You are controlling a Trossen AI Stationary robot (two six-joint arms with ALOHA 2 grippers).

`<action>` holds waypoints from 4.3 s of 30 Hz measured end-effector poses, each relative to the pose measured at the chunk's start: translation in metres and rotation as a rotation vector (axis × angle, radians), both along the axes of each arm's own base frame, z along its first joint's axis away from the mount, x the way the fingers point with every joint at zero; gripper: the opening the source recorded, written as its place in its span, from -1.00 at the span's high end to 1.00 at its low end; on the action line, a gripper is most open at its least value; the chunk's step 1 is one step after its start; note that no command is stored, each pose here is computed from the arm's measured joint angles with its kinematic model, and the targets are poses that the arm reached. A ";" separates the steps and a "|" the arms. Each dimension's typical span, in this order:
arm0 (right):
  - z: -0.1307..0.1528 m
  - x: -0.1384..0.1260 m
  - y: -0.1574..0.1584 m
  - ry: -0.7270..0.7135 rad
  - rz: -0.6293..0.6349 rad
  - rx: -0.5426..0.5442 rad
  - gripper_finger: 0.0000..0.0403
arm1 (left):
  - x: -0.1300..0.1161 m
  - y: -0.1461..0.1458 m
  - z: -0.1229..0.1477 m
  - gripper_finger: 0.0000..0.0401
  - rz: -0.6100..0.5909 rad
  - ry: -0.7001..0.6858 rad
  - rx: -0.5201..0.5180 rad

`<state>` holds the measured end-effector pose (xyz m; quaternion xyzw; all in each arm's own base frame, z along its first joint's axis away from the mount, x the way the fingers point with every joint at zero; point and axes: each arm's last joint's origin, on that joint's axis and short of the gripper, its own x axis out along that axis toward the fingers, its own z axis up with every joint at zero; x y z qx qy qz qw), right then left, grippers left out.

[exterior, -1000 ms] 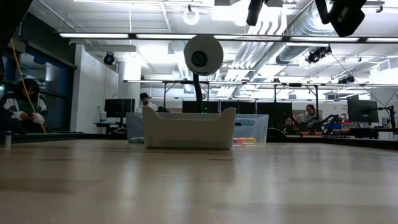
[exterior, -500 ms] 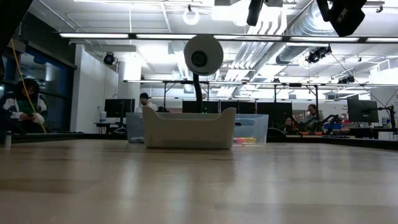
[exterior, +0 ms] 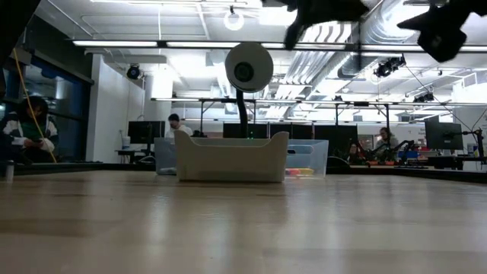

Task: Pick & Place Markers
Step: Put the medium black marker into the black bin, then return to Home Position

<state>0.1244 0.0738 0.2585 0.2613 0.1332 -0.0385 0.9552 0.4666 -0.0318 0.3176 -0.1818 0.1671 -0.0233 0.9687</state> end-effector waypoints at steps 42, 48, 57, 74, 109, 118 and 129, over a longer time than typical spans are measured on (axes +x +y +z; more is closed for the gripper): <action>-0.014 -0.015 -0.012 0.148 -0.066 -0.002 0.22 | -0.187 0.074 -0.010 0.83 0.610 0.353 -0.022; -0.014 -0.015 -0.012 0.140 -0.079 0.026 0.23 | -0.209 0.128 -0.023 0.83 0.717 0.370 -0.114; -0.011 -0.013 -0.012 0.102 -0.134 0.047 0.23 | -0.252 0.225 -0.037 0.82 0.798 0.344 -0.350; -0.010 -0.014 -0.016 0.052 -0.269 0.060 0.23 | -0.234 0.293 -0.070 0.82 0.817 0.571 -0.526; -0.020 -0.006 -0.009 0.129 -0.254 0.094 0.23 | -0.208 0.293 -0.093 0.53 0.831 0.809 -0.512; -0.018 -0.006 -0.008 0.109 -0.247 0.118 0.23 | -0.210 0.283 -0.073 0.52 0.713 0.782 -0.400; -0.009 -0.014 -0.016 0.043 -0.266 0.090 0.23 | -0.215 0.204 -0.001 0.52 0.628 0.516 -0.096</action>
